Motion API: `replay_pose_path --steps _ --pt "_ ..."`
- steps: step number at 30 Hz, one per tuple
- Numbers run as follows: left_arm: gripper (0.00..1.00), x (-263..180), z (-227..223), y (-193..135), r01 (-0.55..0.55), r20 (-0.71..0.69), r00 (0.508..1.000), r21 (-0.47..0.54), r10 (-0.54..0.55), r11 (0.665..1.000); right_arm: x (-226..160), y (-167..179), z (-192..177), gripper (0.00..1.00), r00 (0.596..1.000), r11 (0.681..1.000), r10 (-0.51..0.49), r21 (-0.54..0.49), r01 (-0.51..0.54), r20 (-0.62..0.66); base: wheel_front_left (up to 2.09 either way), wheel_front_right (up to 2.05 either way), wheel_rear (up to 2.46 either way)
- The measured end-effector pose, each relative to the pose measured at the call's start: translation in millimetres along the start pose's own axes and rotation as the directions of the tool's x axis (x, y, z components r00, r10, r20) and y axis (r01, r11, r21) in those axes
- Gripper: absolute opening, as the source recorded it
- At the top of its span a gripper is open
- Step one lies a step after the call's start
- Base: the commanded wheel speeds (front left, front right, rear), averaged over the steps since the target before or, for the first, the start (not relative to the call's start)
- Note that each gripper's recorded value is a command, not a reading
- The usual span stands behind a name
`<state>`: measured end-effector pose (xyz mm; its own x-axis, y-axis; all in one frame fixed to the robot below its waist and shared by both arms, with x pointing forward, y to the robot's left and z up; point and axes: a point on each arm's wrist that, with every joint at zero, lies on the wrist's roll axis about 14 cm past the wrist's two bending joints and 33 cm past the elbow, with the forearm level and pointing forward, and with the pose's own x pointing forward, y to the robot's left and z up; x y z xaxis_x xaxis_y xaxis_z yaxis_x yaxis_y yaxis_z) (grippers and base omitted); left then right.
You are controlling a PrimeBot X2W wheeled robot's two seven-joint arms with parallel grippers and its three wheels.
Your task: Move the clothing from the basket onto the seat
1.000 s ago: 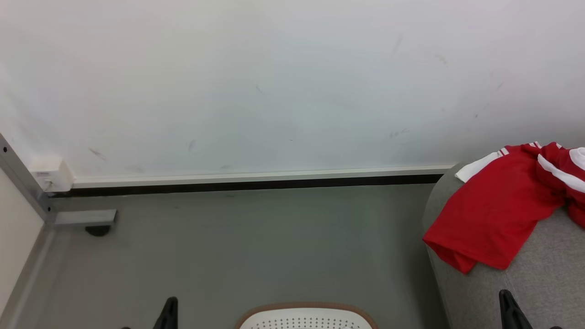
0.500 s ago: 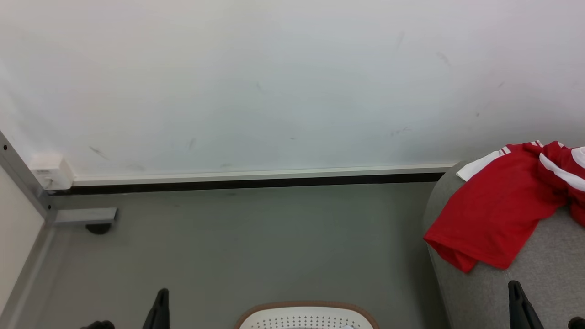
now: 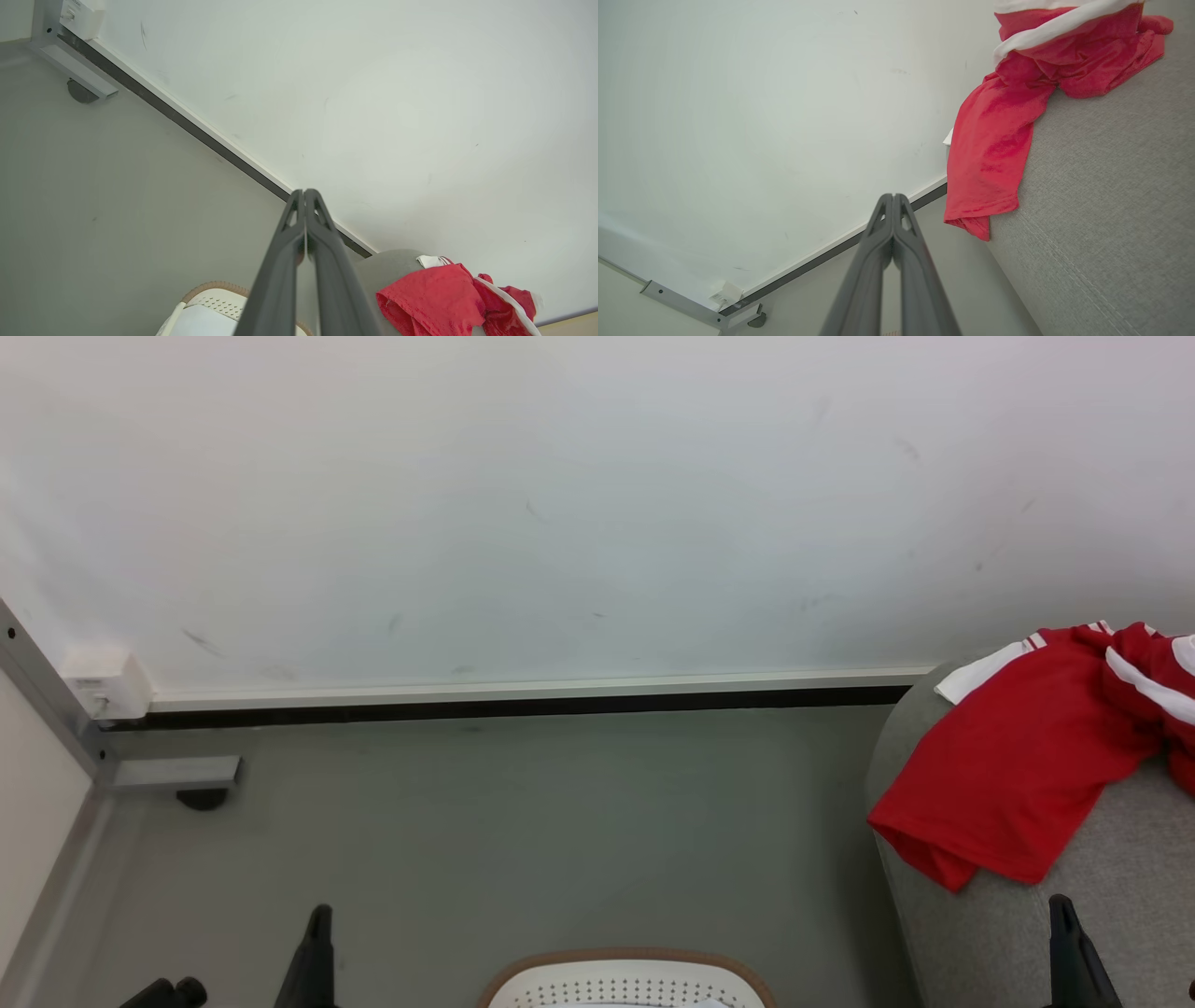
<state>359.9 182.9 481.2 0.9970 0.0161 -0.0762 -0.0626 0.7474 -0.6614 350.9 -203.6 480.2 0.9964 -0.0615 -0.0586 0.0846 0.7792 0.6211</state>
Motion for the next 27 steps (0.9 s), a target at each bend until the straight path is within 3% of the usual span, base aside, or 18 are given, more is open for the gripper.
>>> replay_pose_path --steps 14,27 --pt "0.0 7 8 0 -0.01 0.005 1.0 -0.184 0.011 0.983 10 4 5 0.0 1.0 0.982 0.002 0.191 -0.002 0.001 0.0 0.0 0.0" --pt "0.0 11 13 -1 -0.007 0.003 1.0 -0.322 0.008 0.947 15 6 8 0.0 1.0 0.938 0.006 0.346 -0.005 -0.002 0.0 0.0 0.0"
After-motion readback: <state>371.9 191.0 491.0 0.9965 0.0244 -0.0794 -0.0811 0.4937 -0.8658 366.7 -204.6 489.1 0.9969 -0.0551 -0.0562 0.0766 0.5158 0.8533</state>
